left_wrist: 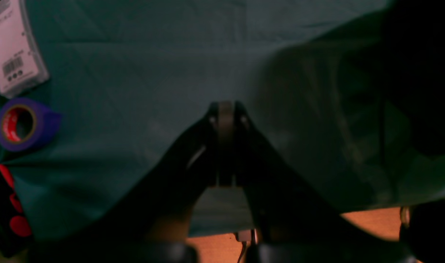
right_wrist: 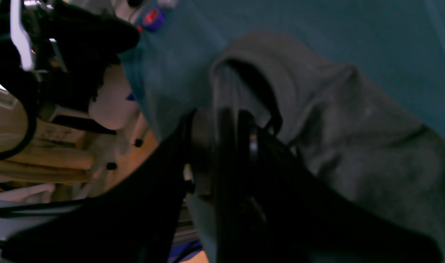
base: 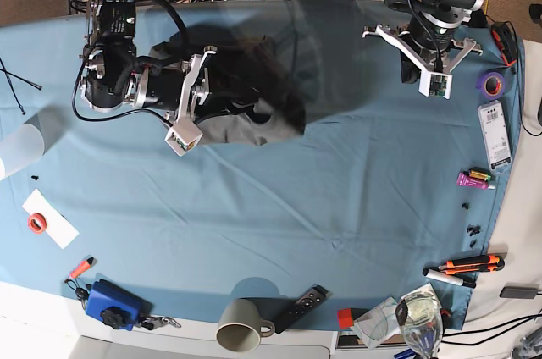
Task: Fold the T-shirt properly
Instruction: 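Lower the folded bundle with the right gripper and press it flat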
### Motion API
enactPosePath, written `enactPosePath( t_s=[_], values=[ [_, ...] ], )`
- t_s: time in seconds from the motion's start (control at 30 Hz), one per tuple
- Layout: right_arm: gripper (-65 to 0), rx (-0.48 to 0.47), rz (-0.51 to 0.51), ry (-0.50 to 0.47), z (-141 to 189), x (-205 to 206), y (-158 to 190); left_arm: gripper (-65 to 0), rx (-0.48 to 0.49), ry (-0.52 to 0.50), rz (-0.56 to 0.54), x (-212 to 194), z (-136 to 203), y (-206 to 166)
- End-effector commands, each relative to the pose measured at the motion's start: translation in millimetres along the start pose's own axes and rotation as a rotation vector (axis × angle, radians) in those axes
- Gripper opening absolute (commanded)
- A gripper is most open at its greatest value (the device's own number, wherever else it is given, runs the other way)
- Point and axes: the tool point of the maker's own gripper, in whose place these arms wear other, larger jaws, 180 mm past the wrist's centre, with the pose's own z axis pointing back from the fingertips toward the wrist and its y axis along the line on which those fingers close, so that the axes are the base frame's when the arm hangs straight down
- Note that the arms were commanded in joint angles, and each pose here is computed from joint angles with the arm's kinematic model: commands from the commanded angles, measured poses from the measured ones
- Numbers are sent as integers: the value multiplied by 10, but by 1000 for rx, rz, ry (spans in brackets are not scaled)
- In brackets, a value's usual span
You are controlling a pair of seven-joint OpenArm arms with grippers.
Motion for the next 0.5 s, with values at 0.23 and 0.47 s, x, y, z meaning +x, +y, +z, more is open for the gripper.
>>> enactPosePath(
  t_s=[0.23,0.47],
  values=[
    [-521,-37,86,-65,118,311,-30,-650,-2,-23,-1,27,49,-9],
    [-521,-285,138,-190,636,736,-477,-650,-2,-9,1,-22,61,-10]
  ],
)
